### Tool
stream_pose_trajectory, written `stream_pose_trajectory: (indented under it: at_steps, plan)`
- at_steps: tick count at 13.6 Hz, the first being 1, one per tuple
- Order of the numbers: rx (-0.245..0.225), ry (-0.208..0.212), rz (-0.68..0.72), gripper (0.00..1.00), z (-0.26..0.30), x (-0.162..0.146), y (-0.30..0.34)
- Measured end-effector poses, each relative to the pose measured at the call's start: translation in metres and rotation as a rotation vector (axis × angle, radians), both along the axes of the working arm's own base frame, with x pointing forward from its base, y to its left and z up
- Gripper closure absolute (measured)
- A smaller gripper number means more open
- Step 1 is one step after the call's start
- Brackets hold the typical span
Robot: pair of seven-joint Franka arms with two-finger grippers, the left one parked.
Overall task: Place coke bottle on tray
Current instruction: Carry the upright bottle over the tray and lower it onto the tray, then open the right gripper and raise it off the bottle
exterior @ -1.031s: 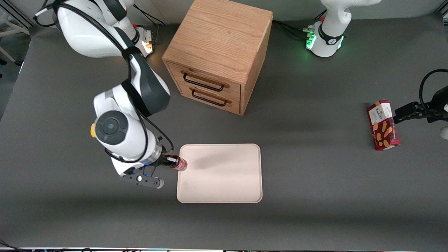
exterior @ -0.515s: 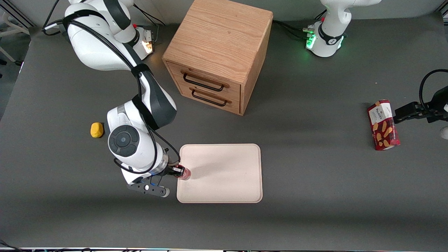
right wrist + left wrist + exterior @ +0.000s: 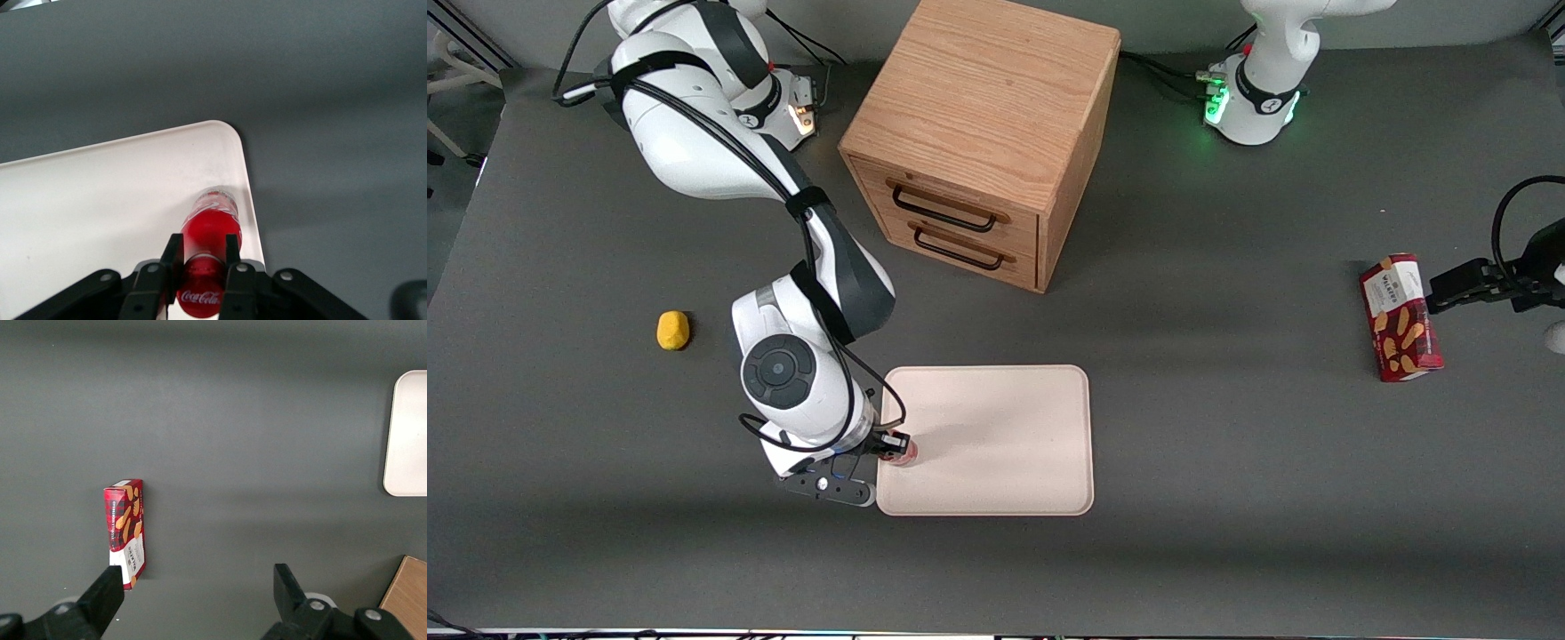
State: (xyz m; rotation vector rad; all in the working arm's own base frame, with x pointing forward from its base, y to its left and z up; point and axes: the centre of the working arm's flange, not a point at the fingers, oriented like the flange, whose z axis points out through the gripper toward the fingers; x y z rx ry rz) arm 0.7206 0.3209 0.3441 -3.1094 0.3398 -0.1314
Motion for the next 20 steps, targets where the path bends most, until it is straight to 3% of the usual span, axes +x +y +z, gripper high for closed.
stream_pose_trajectory:
  at_steps: [5, 10, 12, 17, 20]
  plan:
    - [0.007, -0.010, -0.017, 0.67, 0.005, 0.001, 0.000]
    - [0.011, -0.017, -0.031, 0.13, 0.010, 0.002, 0.001]
    - [0.013, -0.026, -0.034, 0.00, 0.034, -0.001, -0.001]
    - [-0.038, 0.046, -0.040, 0.00, 0.158, -0.047, -0.018]
    - [-0.039, 0.034, -0.040, 0.00, 0.229, -0.082, -0.032]
